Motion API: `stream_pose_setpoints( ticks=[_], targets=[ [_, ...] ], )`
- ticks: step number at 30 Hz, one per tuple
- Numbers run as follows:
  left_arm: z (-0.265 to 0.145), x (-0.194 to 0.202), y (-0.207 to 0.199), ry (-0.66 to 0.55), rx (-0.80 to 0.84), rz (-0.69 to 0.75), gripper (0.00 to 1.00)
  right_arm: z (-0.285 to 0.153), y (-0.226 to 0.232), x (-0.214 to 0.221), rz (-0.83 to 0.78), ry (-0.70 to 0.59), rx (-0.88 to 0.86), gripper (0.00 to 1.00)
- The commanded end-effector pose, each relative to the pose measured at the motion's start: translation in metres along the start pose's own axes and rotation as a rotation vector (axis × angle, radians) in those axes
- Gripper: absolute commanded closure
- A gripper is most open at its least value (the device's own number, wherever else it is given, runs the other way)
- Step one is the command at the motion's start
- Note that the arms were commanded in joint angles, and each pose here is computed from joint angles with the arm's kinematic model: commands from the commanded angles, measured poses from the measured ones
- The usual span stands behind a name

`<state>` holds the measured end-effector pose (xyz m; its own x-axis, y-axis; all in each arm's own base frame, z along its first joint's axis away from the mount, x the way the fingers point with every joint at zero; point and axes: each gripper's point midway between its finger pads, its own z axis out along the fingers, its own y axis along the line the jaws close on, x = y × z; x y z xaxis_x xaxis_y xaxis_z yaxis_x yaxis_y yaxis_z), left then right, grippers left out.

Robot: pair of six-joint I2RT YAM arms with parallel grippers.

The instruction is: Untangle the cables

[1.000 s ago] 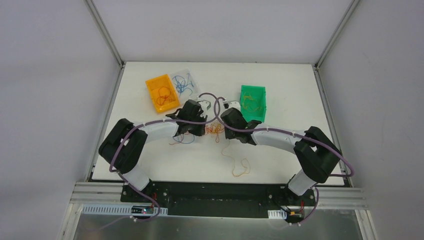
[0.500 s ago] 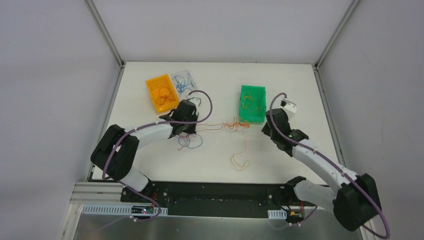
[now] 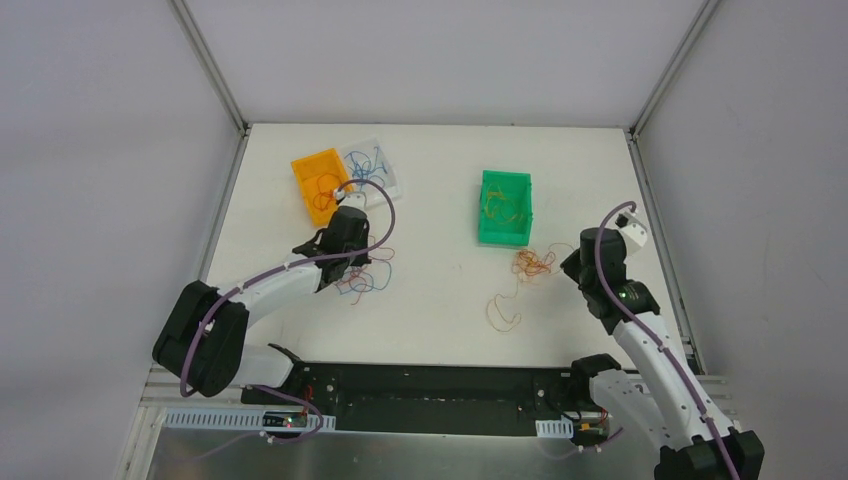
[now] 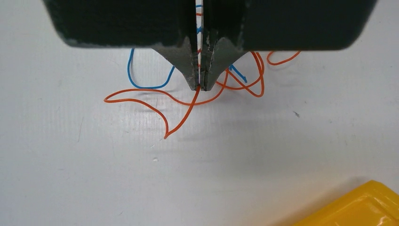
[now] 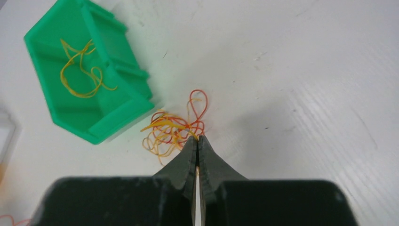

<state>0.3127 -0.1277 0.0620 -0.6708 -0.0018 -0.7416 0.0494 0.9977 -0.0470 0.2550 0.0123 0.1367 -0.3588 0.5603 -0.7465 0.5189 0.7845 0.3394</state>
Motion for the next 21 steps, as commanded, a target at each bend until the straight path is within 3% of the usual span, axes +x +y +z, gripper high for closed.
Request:
stream_pose_setpoints(
  ticks=[1, 5, 9, 16, 17, 19, 21],
  targets=[
    [-0.004, -0.016, -0.015, -0.057, 0.086, -0.023, 1.00, -0.021, 0.055, 0.016, -0.057, 0.161, -0.295, 1.00],
    [-0.012, -0.022, -0.035, -0.097, 0.218, -0.009, 1.00, -0.054, 0.099, 0.024, -0.109, 0.289, -0.523, 1.00],
    [-0.032, -0.029, -0.059, -0.158, 0.390, 0.013, 1.00, -0.091, 0.134, 0.019, -0.194, 0.331, -0.673, 1.00],
    [-0.094, -0.076, -0.080, -0.208, 0.526, -0.022, 1.00, -0.098, 0.146, 0.020, -0.225, 0.305, -0.712, 1.00],
    [-0.106, -0.087, -0.081, -0.230, 0.538, -0.032, 1.00, -0.096, 0.145, 0.024, -0.221, 0.317, -0.709, 0.91],
    [-0.130, -0.105, -0.085, -0.266, 0.573, -0.049, 1.00, -0.089, 0.144, 0.036, -0.220, 0.361, -0.695, 0.51],
    [-0.151, -0.120, -0.091, -0.296, 0.623, -0.063, 1.00, -0.087, 0.147, 0.053, -0.240, 0.436, -0.714, 0.32]
  ],
)
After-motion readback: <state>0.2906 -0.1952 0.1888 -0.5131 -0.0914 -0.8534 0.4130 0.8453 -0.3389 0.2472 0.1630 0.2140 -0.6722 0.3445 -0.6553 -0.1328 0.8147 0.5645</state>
